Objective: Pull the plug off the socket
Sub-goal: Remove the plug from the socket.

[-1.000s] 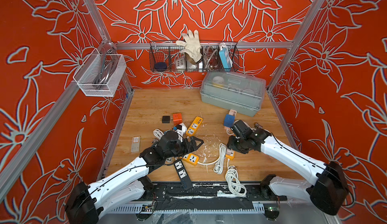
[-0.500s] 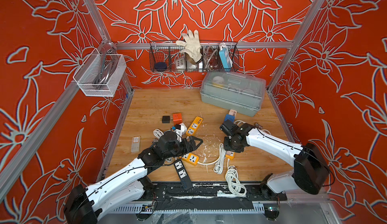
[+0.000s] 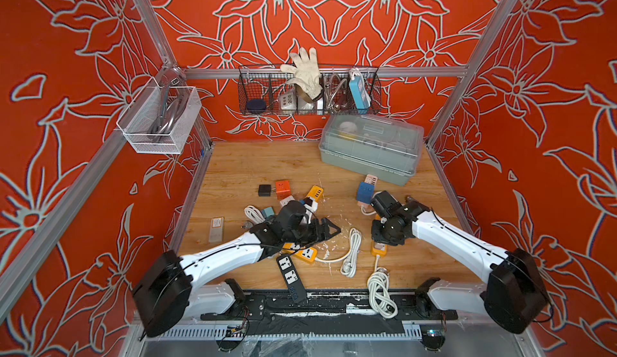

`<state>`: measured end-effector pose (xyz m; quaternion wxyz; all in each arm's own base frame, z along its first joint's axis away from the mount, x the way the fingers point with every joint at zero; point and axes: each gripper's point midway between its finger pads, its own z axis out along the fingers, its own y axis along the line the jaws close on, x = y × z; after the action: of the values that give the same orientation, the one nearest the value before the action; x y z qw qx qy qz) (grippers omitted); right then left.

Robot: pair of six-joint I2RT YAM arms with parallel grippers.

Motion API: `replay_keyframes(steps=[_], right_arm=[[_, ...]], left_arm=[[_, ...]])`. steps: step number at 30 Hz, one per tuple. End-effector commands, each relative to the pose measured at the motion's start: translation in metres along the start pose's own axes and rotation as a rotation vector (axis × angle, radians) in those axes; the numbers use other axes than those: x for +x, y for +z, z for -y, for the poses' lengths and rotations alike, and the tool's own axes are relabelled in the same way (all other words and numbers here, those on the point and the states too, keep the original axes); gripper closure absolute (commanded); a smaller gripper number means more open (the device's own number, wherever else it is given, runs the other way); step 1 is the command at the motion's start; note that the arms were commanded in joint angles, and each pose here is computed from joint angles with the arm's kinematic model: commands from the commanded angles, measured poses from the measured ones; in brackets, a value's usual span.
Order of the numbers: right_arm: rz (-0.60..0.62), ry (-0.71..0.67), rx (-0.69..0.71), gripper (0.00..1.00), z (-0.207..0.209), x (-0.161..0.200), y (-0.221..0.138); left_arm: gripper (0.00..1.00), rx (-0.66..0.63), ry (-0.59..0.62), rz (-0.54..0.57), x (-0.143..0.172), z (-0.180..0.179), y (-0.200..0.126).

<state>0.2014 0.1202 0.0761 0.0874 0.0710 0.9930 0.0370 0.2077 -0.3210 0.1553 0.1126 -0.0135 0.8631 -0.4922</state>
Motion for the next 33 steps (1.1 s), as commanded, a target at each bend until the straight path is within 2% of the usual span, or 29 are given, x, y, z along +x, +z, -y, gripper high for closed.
replay_keyframes(steps=[1,5,10,17,21,25,33], right_arm=[[-0.017,-0.04,-0.062,0.69,-0.005,0.002,0.0],[-0.045,-0.206,-0.173,0.72,-0.017,0.011,-0.007],[-0.002,-0.366,-0.273,0.74,-0.027,0.018,-0.017],[-0.008,-0.532,-0.213,0.74,-0.033,0.016,-0.013],[-0.002,-0.603,-0.211,0.75,-0.047,0.011,-0.01],[-0.044,-0.651,-0.179,0.75,-0.053,0.009,-0.002],[-0.032,-0.632,-0.223,0.77,-0.062,0.009,0.0]], left_arm=[[0.2,0.103,0.072,-0.13,0.015,0.032,0.028],[0.22,0.059,0.033,-0.19,0.017,0.019,0.053],[0.22,-0.062,0.003,-0.118,0.005,-0.006,0.045],[0.22,-0.084,-0.171,-0.028,-0.014,-0.036,0.027],[0.22,-0.066,-0.196,-0.047,-0.021,-0.03,0.036],[0.25,-0.102,-0.206,-0.07,-0.031,-0.032,0.051],[0.4,-0.138,-0.332,-0.093,-0.059,-0.063,0.087]])
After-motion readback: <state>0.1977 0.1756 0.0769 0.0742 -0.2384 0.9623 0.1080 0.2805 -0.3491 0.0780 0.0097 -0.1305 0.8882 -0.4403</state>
